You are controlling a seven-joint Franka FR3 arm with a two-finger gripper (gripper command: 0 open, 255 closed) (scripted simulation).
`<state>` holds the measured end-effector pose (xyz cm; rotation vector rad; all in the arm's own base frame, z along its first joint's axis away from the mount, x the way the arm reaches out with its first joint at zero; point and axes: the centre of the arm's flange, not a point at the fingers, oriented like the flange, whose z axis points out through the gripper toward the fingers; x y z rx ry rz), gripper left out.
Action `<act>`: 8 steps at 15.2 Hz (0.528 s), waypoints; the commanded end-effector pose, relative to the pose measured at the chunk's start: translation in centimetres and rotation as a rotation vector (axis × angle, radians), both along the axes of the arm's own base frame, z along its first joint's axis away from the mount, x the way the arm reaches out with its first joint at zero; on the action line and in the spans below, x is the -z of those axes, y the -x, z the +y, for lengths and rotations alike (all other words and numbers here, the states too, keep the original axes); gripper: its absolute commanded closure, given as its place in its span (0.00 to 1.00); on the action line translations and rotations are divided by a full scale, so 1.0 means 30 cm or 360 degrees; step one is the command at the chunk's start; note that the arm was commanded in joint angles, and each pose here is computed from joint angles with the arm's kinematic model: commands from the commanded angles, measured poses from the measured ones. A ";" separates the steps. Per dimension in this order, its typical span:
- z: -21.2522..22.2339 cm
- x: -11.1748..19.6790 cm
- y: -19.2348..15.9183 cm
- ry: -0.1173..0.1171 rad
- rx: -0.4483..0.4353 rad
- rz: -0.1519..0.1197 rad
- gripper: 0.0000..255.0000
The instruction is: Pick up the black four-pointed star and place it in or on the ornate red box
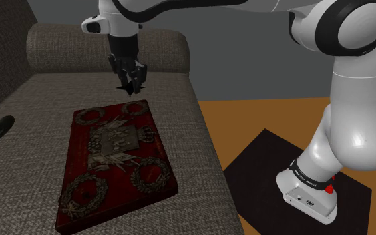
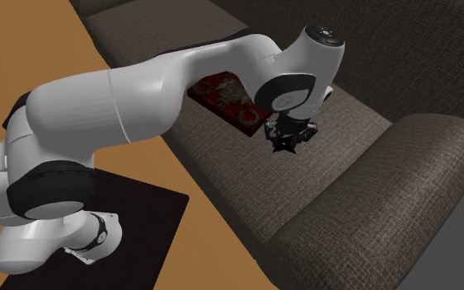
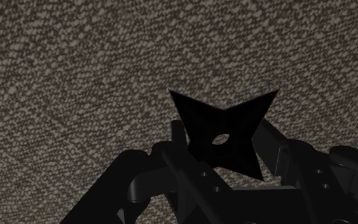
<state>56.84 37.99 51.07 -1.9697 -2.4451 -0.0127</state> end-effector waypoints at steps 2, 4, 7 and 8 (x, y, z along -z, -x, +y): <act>-0.001 -0.058 -0.002 0.0000 0.0000 0.0001 1.00; -0.001 -0.093 -0.002 0.0000 0.0000 0.0001 1.00; -0.001 -0.146 -0.002 0.0000 0.0000 0.0001 1.00; -0.001 -0.163 -0.002 0.0000 0.0000 0.0001 1.00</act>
